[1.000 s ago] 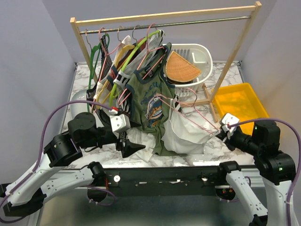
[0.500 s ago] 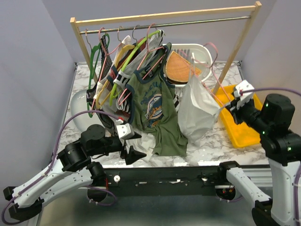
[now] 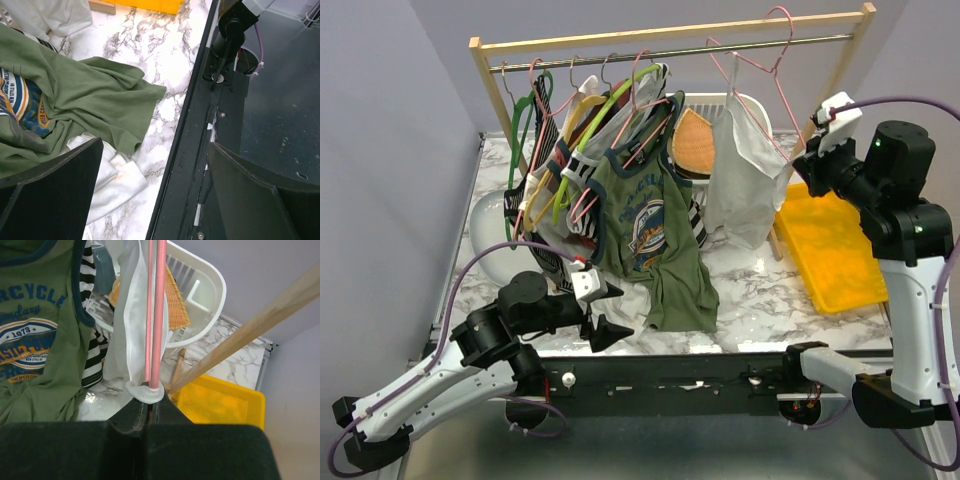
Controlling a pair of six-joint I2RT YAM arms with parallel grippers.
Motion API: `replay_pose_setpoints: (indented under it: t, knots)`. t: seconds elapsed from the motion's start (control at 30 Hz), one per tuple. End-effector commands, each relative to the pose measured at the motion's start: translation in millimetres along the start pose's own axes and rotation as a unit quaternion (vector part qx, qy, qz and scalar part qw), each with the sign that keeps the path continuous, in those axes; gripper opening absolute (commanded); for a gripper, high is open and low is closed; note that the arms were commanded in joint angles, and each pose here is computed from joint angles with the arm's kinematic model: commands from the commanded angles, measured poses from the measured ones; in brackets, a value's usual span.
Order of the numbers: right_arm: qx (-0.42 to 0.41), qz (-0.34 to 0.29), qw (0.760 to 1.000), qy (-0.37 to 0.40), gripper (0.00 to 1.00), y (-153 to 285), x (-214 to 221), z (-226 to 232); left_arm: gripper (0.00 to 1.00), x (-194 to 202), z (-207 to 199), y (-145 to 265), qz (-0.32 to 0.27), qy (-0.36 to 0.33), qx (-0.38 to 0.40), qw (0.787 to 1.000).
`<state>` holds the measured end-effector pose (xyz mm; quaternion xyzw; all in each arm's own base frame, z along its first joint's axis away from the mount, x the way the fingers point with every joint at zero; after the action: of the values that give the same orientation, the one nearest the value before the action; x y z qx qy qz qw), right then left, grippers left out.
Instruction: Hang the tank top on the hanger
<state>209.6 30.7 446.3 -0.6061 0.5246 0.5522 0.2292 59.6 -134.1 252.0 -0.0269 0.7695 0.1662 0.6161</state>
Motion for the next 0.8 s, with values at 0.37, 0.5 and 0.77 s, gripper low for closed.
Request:
replay_pose_setpoints:
  t: [0.37, 0.5, 0.77]
  knots:
    - [0.014, -0.112, 0.994, -0.006, 0.00, -8, -5, 2, 0.99, -5, -2, 1, -0.048, -0.019, 0.015, 0.999]
    - [0.021, -0.137, 0.990, -0.009, 0.00, -8, -21, -3, 0.99, -4, -2, -1, -0.042, -0.016, 0.017, 0.999]
    - [-0.048, -0.150, 0.987, 0.037, 0.00, -2, -5, 14, 0.99, -3, -2, 1, -0.046, -0.016, 0.013, 0.999]
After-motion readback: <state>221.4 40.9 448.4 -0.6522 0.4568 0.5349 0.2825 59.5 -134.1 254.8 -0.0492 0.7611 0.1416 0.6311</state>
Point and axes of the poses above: each gripper's point midway between its finger pads, its own y axis back along the fingers, its own z axis along the line the jaws close on, x = y × z, the point moved 10 cm from there along y, back along the fingers, and after that the axes turned 2 degrees about y, right-handed, at the moved point
